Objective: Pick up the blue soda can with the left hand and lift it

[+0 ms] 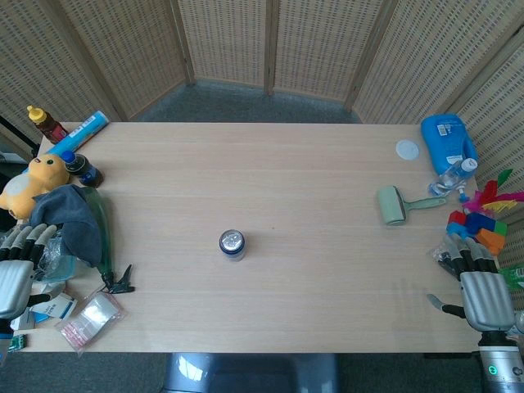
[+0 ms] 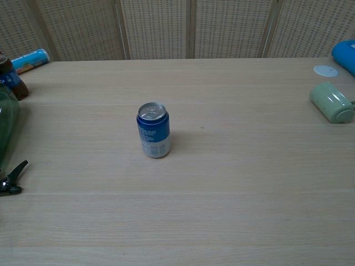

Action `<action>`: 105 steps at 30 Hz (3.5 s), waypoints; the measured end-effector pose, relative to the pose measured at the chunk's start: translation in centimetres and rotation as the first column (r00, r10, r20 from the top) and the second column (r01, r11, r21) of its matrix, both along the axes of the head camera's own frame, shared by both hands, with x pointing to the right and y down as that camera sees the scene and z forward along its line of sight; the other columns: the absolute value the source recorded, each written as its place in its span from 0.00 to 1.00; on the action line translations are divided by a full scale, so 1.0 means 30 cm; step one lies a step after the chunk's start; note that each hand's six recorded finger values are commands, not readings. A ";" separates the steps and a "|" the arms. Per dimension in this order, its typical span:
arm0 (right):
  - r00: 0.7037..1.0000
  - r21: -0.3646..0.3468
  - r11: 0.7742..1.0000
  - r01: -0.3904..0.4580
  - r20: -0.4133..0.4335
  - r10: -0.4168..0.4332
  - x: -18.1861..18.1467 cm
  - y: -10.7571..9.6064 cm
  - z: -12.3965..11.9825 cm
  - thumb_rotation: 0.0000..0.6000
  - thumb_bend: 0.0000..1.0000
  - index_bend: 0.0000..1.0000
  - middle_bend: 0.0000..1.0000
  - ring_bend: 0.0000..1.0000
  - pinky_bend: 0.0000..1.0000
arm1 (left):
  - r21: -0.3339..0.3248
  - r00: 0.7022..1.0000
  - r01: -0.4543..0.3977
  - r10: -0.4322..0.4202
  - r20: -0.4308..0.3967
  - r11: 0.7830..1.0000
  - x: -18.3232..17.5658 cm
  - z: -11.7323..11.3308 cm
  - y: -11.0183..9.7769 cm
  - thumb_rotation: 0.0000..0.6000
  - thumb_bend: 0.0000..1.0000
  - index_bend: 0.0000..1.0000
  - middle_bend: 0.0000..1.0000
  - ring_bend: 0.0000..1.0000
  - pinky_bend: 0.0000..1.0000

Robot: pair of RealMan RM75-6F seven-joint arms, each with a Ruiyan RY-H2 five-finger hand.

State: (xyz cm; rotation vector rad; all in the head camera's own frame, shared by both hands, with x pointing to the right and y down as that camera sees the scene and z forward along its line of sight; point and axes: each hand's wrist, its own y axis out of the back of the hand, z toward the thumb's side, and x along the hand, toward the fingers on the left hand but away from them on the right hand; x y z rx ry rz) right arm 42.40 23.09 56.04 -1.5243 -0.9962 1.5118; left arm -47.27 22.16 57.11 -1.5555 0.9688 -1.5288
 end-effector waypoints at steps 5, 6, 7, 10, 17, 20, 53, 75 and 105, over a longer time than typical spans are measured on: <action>1.000 -0.002 1.000 0.003 0.001 -0.003 -0.002 0.002 -0.001 0.89 0.00 0.00 0.00 0.00 0.00 | -0.001 1.000 0.004 -0.004 0.003 1.000 -0.004 0.001 -0.001 1.00 0.00 0.00 0.00 0.00 0.00; 1.000 -0.002 1.000 0.003 0.002 -0.003 -0.002 0.003 -0.002 0.88 0.00 0.00 0.00 0.00 0.00 | 0.000 1.000 0.006 -0.006 0.002 1.000 -0.005 0.000 -0.001 1.00 0.00 0.00 0.00 0.00 0.00; 1.000 -0.001 1.000 0.003 0.003 -0.003 -0.003 0.003 -0.003 0.88 0.00 0.00 0.00 0.00 0.00 | 0.000 1.000 0.007 -0.007 0.001 1.000 -0.005 0.000 -0.002 1.00 0.00 0.00 0.00 0.00 0.00; 1.000 0.000 1.000 0.003 0.002 -0.003 -0.004 0.003 -0.004 0.89 0.00 0.00 0.00 0.00 0.00 | 0.000 1.000 0.012 -0.012 -0.001 1.000 -0.006 0.002 -0.004 1.00 0.00 0.00 0.00 0.00 0.00; 1.000 -0.004 1.000 0.000 -0.014 0.000 0.001 0.005 0.002 0.89 0.00 0.00 0.00 0.00 0.00 | -0.040 0.998 0.048 -0.050 -0.043 0.998 -0.002 0.042 -0.012 1.00 0.00 0.00 0.00 0.00 0.00; 1.000 -0.012 1.000 -0.001 -0.024 0.001 0.002 0.007 0.016 0.89 0.00 0.00 0.00 0.00 0.00 | -0.074 0.995 0.056 -0.061 -0.076 0.996 0.015 0.078 -0.028 1.00 0.00 0.00 0.00 0.00 0.00; 1.000 -0.012 1.000 -0.025 0.006 0.025 0.010 -0.002 0.005 0.88 0.00 0.00 0.00 0.00 0.00 | -0.405 0.852 -0.126 -0.110 -0.512 0.905 0.581 0.442 -0.304 1.00 0.00 0.00 0.00 0.00 0.00; 1.000 -0.020 0.999 -0.028 0.012 0.028 0.009 -0.001 0.004 0.88 0.00 0.00 0.00 0.00 0.00 | -0.388 0.798 -0.211 -0.071 -0.599 0.897 0.810 0.530 -0.313 1.00 0.00 0.00 0.00 0.00 0.00; 0.999 -0.036 0.999 -0.031 0.035 0.033 0.015 -0.001 -0.001 0.88 0.00 0.00 0.00 0.00 0.00 | -0.303 0.771 -0.197 -0.044 -0.636 0.932 1.076 0.643 -0.328 1.00 0.00 0.06 0.00 0.00 0.05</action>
